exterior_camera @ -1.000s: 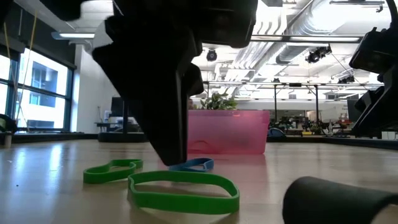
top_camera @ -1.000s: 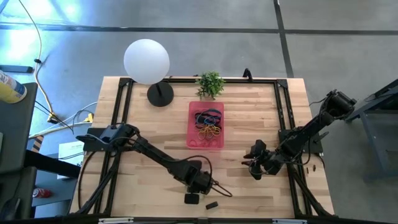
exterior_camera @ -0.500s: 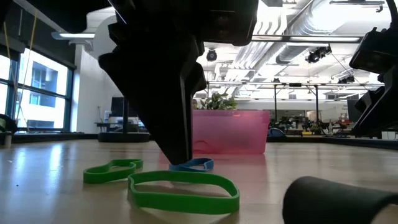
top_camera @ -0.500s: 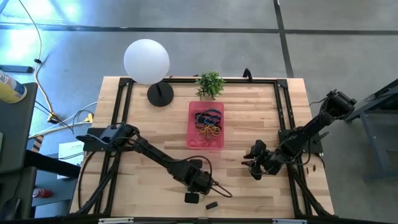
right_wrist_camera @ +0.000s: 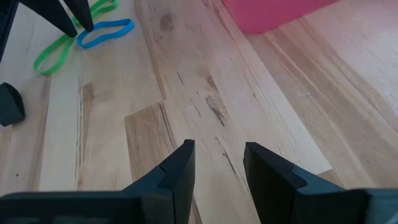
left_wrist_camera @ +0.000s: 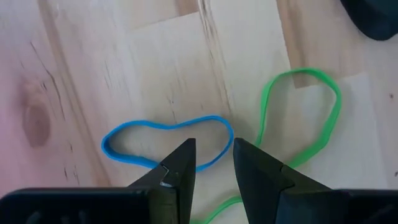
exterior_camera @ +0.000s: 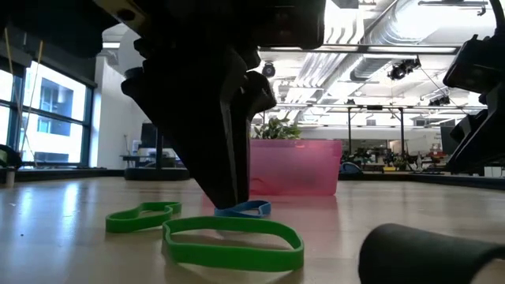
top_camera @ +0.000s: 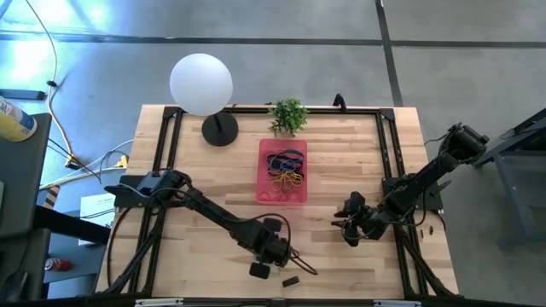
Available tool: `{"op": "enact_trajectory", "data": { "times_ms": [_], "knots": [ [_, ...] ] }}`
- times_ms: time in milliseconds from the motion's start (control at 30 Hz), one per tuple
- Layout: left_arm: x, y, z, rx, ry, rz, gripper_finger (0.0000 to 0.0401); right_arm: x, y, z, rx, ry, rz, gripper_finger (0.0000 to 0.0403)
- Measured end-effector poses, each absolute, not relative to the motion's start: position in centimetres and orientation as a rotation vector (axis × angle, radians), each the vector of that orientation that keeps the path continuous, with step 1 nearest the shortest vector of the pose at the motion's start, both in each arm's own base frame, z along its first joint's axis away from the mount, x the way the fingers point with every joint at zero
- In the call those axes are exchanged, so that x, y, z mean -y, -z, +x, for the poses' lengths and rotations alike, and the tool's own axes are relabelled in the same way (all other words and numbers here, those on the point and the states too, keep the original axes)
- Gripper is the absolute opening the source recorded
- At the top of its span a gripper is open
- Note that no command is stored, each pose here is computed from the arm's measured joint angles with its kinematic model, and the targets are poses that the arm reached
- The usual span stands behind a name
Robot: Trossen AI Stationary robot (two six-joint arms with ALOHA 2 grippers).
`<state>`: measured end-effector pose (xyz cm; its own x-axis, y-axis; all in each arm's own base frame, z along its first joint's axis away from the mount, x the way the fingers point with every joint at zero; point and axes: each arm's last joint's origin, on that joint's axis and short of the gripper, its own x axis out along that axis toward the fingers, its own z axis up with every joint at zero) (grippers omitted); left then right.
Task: Pick and place rubber bands into bin
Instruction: Put the blue rubber band into the red bin
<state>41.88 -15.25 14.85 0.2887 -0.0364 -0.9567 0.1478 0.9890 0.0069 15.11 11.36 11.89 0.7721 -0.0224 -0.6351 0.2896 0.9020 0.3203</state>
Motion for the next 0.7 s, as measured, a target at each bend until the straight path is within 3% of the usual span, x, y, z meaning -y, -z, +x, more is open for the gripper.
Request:
{"op": "enact_trajectory", "data": {
  "times_ms": [700],
  "knots": [
    [15.49,-13.91,42.27,-1.251,0.291,0.279,0.0097,-11.38,-11.92,15.13,-0.669,0.174,0.425,0.0129]
  ]
}}
